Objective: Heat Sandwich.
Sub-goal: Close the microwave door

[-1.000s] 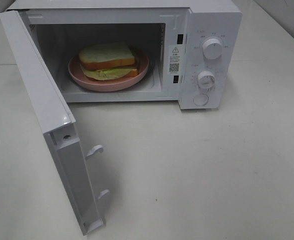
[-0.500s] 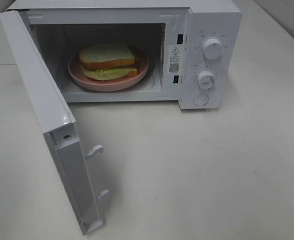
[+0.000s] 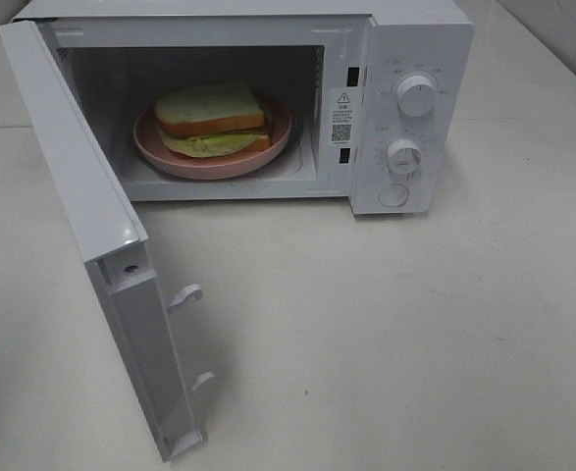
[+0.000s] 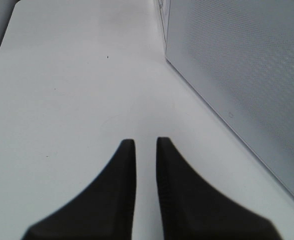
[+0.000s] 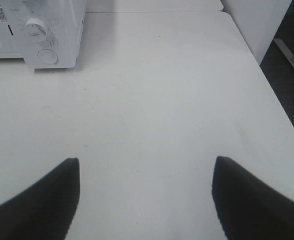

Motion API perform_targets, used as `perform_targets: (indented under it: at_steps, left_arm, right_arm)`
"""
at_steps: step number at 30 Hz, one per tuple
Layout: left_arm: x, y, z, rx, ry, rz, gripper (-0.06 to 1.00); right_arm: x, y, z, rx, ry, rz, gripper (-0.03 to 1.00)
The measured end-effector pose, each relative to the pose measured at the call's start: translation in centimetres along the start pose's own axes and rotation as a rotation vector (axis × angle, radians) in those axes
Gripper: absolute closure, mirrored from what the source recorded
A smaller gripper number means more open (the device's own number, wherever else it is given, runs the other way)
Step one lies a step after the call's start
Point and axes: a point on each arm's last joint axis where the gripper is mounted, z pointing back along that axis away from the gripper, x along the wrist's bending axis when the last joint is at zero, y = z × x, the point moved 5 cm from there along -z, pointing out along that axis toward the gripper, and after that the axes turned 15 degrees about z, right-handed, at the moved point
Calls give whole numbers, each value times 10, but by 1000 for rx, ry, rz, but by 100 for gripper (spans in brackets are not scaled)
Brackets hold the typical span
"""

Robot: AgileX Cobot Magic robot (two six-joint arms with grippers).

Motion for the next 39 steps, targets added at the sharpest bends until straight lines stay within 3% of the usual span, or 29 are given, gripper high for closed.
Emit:
perform_targets:
  at_steps: [4,13,22,31,39]
  left_arm:
    - [2,0,-18,2,-6,2,94]
    - [6,2,-50,-94,1,7,94]
    - [11,-2,-82,-242,2,-53,94]
    - [11,-15,-111,-316,5,-77,94]
    - [-3,-15,-134,-324,108,-91,94]
  right_arm:
    - [0,0,0,0,0,0,26]
    - [0,0,0,0,0,0,26]
    - [0,0,0,0,0,0,26]
    - [0,0,0,0,0,0,26]
    - [0,0,0,0,0,0,26]
